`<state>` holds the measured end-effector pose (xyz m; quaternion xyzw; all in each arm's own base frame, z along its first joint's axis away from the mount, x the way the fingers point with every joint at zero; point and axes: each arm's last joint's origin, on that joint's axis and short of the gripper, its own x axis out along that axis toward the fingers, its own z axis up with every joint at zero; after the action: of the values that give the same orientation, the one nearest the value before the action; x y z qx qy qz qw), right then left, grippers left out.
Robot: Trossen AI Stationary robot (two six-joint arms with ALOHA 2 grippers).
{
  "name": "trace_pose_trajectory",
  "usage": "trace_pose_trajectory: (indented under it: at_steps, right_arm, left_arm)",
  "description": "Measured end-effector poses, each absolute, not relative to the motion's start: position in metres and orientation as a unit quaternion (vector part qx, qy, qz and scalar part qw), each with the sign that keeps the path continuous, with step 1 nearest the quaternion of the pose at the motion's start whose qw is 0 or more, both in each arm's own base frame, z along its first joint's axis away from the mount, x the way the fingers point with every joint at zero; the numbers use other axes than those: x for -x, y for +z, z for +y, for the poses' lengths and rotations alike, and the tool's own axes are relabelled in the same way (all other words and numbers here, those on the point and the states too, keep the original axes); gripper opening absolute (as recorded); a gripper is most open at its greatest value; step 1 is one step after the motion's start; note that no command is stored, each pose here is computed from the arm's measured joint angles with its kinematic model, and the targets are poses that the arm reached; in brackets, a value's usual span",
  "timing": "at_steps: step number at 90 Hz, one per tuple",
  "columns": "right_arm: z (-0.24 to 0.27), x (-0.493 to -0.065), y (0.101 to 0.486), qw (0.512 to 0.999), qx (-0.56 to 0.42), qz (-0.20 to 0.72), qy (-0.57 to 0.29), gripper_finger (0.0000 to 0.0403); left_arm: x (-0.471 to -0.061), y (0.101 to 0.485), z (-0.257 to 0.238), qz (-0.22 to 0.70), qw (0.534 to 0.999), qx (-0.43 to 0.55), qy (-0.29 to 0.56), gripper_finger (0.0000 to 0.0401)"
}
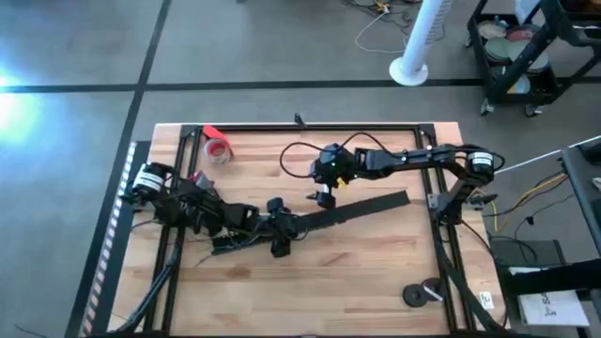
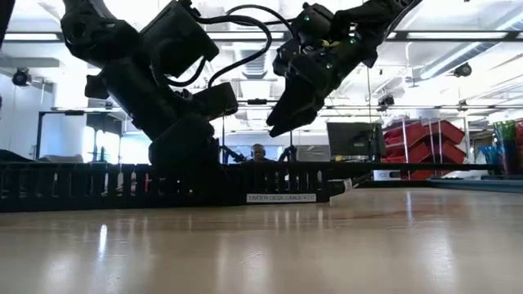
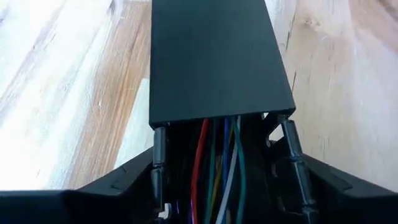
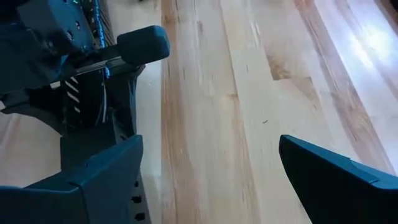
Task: Ziptie cables
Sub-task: Close the black cable duct
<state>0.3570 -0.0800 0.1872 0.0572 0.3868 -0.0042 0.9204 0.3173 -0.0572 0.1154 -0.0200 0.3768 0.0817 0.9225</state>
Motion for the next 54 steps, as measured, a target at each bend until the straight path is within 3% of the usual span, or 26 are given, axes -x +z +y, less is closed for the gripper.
trace_pose_trajectory:
  at_steps: [54]
  right_arm:
    - [-0.08,-0.357,0.1872,0.92,-0.057,0.387,-0.004,0.0361]
  left_arm:
    - [-0.3176,0.116,-0.0573,0.375,0.923,0.024,0.083,0.026]
